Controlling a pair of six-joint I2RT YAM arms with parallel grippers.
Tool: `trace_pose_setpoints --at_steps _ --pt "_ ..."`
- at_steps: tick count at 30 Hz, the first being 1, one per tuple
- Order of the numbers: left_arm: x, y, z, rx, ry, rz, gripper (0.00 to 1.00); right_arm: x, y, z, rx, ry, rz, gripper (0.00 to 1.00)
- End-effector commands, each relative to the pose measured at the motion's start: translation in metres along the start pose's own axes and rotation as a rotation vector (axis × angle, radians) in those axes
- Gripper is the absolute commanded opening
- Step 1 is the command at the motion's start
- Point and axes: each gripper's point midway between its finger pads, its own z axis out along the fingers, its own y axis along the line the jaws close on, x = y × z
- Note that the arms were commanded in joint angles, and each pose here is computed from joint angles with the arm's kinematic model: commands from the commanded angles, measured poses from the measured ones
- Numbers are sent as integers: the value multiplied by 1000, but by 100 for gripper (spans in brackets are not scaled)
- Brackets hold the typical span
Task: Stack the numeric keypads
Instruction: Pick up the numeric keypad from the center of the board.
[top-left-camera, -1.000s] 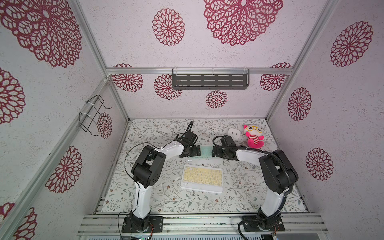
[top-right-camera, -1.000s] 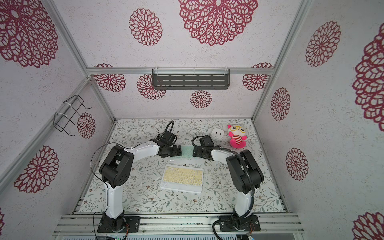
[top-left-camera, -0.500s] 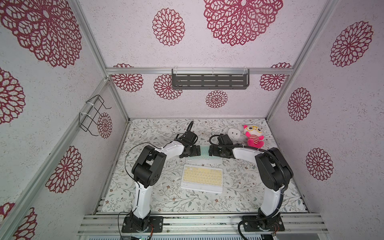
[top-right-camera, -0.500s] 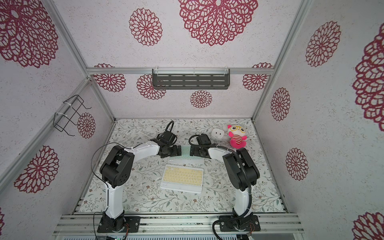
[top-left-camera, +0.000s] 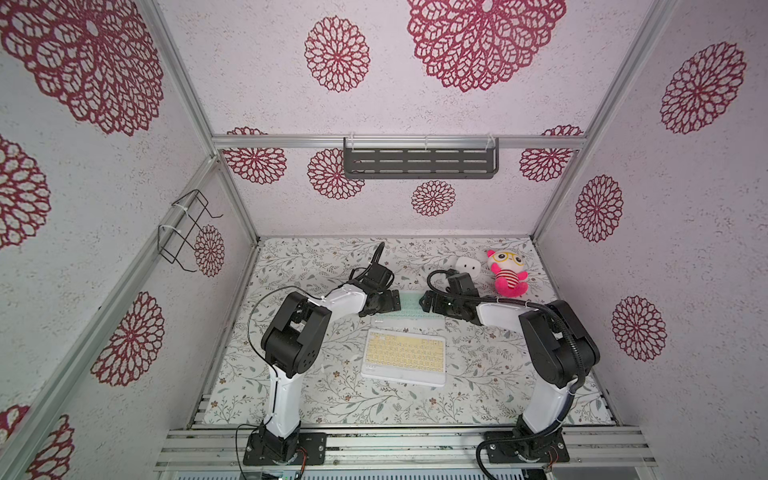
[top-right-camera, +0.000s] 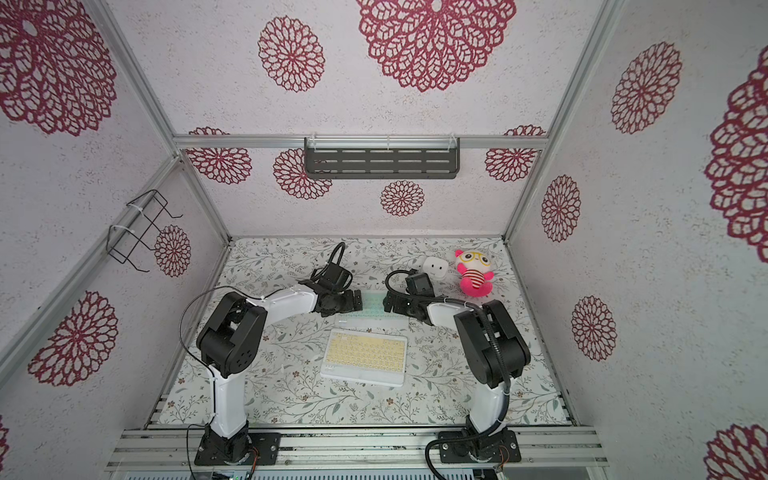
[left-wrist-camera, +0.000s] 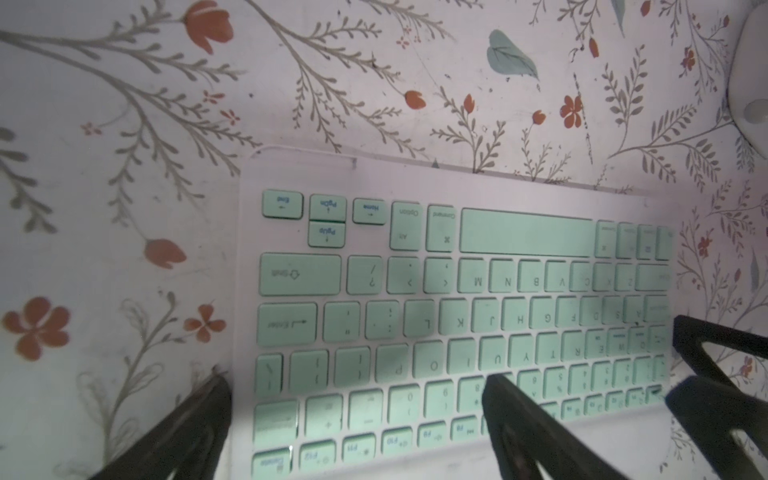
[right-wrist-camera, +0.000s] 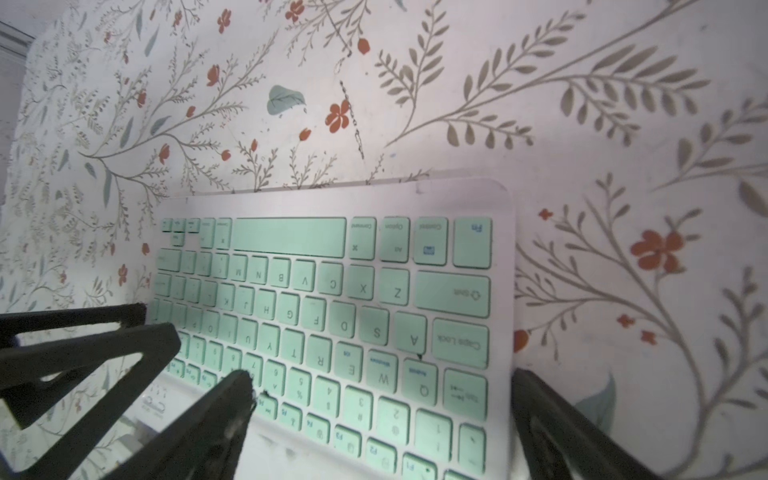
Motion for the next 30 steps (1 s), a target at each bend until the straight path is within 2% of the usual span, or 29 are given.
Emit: trace_pose_setpoints --at_steps 1,6,17,30 --pt "98 -1 44 90 322 -53 97 35 83 -14 -393 162 8 99" --pt "95 -1 44 105 318 -66 98 25 99 -34 -564 131 63 99" --pt "94 2 45 115 322 -76 97 26 100 -42 -670 141 119 99" --pt "99 2 47 125 336 -79 98 22 85 -44 -835 128 274 98"
